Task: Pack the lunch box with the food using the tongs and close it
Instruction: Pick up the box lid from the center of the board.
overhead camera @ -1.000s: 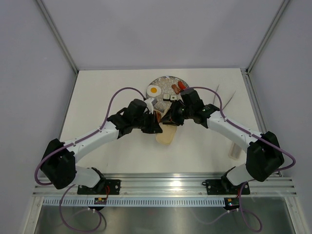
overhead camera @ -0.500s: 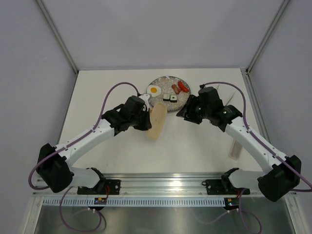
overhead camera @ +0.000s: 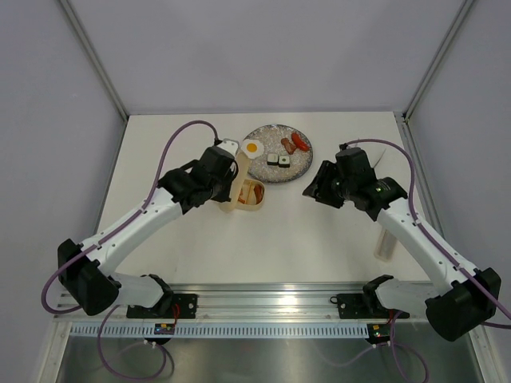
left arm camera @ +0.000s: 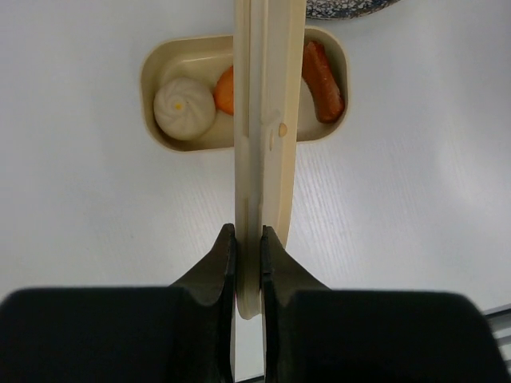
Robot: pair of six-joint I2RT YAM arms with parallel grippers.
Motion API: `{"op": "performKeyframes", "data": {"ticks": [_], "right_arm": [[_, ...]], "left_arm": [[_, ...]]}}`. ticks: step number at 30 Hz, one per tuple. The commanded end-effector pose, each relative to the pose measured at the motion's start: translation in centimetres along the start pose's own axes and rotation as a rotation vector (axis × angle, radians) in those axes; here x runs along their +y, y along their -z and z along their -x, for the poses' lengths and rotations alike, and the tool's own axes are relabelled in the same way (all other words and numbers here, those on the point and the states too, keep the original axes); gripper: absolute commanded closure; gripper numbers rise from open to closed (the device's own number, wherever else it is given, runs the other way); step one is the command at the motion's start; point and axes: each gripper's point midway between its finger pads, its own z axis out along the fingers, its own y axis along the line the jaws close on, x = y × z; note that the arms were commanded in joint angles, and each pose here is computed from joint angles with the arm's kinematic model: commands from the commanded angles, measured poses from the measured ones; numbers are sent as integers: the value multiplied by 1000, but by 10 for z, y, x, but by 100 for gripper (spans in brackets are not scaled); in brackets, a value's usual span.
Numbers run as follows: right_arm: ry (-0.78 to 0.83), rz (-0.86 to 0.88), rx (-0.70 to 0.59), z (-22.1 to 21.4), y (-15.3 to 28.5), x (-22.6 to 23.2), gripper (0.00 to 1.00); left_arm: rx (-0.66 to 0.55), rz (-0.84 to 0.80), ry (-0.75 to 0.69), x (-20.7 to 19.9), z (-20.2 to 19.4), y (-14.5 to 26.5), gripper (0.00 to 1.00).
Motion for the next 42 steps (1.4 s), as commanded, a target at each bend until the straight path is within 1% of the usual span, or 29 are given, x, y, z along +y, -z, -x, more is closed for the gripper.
{"op": "performKeyframes", "data": {"ticks": [1,4,7,8,9,11,12,14,15,16,17,18,19,21,22,24,25,30,31,35,39,40,42], "right_arm": [[32,35,-3,3,-2,6,45],[53,75,23,1,-3,14,45],[70,110,46,0,-3,23,45],[71,124,55,0,-3,27,45],[72,148,51,3,-1,33,45],[50,195,76,1,-1,44,44],[42,237,71,5,0,54,42],[-4,294,114,1,-1,67,39],[-16,333,114,4,-1,77,38],[-56,347,140,3,-4,82,38],[-70,394,171,0,-1,91,38],[-78,443,170,3,-2,100,37],[-119,456,195,2,-4,105,37],[-134,519,212,2,-1,117,37],[-161,533,223,3,2,121,36],[-167,574,226,6,8,129,35],[-181,585,227,7,13,132,34],[-216,604,231,7,22,135,31],[-234,607,235,7,24,136,29],[-275,595,265,3,17,134,28],[-340,636,326,-3,5,137,27],[-343,645,338,-4,5,139,27],[-351,657,344,-2,2,141,27]], "left_arm": [[-95,12,-107,6,21,9,100],[-128,-45,-224,-1,24,7,100],[-190,-117,-295,-11,22,9,100],[-236,-128,-304,-11,24,13,100],[-257,-150,-328,-15,23,15,100],[-330,-167,-366,-15,25,22,100],[-350,-179,-385,-17,25,24,100],[-394,-192,-438,-21,27,28,100],[-404,-204,-469,-24,23,30,100],[-414,-202,-515,-25,22,31,100],[-433,-193,-529,-26,24,32,100],[-432,-187,-550,-28,21,30,100],[-436,-170,-582,-26,20,30,100],[-449,-169,-634,-31,18,28,100],[-442,-138,-674,-26,13,23,100],[-460,-114,-701,-27,12,22,100],[-452,-78,-715,-20,9,18,100],[-500,-25,-699,-14,15,17,100],[-515,-19,-699,-14,17,17,100],[-557,22,-704,-12,20,19,100],[-606,36,-740,-14,20,24,100],[-607,42,-764,-13,19,24,100],[-627,58,-768,-13,22,27,100]]}}
